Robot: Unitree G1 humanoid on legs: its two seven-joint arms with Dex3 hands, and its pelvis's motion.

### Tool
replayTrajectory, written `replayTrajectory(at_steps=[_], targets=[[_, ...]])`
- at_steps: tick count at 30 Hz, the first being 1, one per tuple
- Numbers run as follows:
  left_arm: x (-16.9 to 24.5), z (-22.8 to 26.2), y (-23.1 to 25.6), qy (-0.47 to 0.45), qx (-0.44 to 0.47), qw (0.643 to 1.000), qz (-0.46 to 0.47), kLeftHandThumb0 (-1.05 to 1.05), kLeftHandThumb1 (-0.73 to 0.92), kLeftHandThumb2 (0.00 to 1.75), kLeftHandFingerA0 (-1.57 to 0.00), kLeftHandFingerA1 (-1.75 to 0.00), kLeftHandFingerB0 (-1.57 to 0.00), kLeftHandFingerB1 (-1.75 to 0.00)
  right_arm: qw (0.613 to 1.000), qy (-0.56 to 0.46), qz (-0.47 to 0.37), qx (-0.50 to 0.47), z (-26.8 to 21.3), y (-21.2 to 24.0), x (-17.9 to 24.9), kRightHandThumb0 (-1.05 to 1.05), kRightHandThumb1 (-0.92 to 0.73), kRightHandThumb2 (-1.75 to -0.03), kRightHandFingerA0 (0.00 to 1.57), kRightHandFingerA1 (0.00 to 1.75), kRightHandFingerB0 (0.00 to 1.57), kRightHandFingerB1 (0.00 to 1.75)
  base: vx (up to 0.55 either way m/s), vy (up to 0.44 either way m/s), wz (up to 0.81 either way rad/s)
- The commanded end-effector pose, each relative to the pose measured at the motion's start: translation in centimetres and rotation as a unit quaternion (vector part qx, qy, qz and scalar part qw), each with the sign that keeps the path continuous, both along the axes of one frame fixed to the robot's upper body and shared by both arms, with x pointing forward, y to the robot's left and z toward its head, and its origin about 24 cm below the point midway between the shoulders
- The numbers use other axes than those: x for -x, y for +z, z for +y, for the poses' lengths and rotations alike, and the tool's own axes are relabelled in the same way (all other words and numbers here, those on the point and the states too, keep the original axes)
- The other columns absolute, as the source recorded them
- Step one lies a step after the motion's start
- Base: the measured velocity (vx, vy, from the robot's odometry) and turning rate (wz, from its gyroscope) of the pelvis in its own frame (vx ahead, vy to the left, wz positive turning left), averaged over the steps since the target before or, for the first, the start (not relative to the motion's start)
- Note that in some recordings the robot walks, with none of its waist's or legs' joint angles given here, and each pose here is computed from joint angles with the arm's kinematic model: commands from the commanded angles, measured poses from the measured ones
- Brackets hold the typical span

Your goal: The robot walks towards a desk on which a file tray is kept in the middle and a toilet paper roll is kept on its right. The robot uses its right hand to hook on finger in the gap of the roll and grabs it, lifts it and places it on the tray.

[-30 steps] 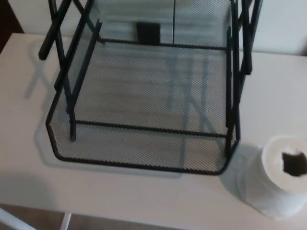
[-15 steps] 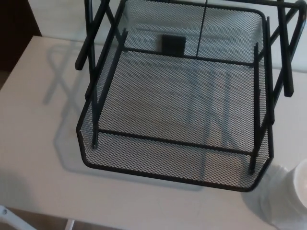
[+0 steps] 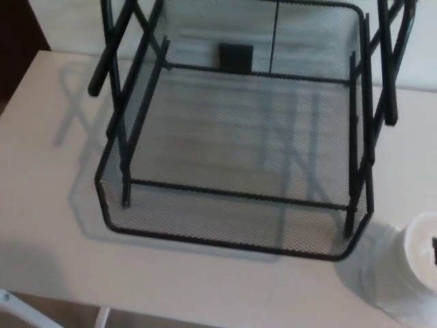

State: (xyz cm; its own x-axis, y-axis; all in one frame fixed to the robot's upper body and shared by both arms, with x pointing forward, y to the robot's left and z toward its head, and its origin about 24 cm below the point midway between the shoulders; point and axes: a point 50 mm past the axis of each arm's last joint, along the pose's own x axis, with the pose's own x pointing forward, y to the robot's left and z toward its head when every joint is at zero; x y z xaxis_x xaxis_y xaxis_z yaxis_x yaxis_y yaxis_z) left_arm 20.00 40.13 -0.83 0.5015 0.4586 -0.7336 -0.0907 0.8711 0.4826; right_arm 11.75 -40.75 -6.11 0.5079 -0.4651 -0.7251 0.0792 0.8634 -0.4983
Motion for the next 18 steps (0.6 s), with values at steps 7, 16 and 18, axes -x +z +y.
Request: replayTrajectory(at_steps=[7, 16, 18], targets=[[-0.6, 0.7, 1.2, 0.007, -0.009, 1.0, -0.022, -0.79, 0.71, 0.99, -0.23, -0.67, -0.06, -0.53, 0.999, -0.037, -0.032, 0.016, -0.7, 0.6, -0.1, -0.7, 0.15, -0.87, 0.08, 0.81, 0.0, 0.77, -0.06, 0.235, -0.25], [-0.7, 0.7, 1.3, 0.007, -0.015, 1.0, -0.023, -0.66, 0.62, 1.08, -0.55, -0.84, -0.01, -0.51, 0.999, -0.038, -0.025, 0.023, -0.7, 0.7, -0.4, -1.05, -0.47, -1.19, 0.0, 0.85, 0.0, 0.84, -0.11, 0.054, -0.02], [-0.8, 0.7, 1.2, 0.01, -0.013, 1.0, -0.026, -0.79, 0.88, 0.66, -0.4, -0.8, -0.1, -0.49, 0.999, -0.028, -0.019, 0.02, -0.9, 1.0, -0.9, -0.81, 0.2, -0.91, 0.0, 0.85, 0.02, 0.87, -0.11, -0.142, 0.01]])
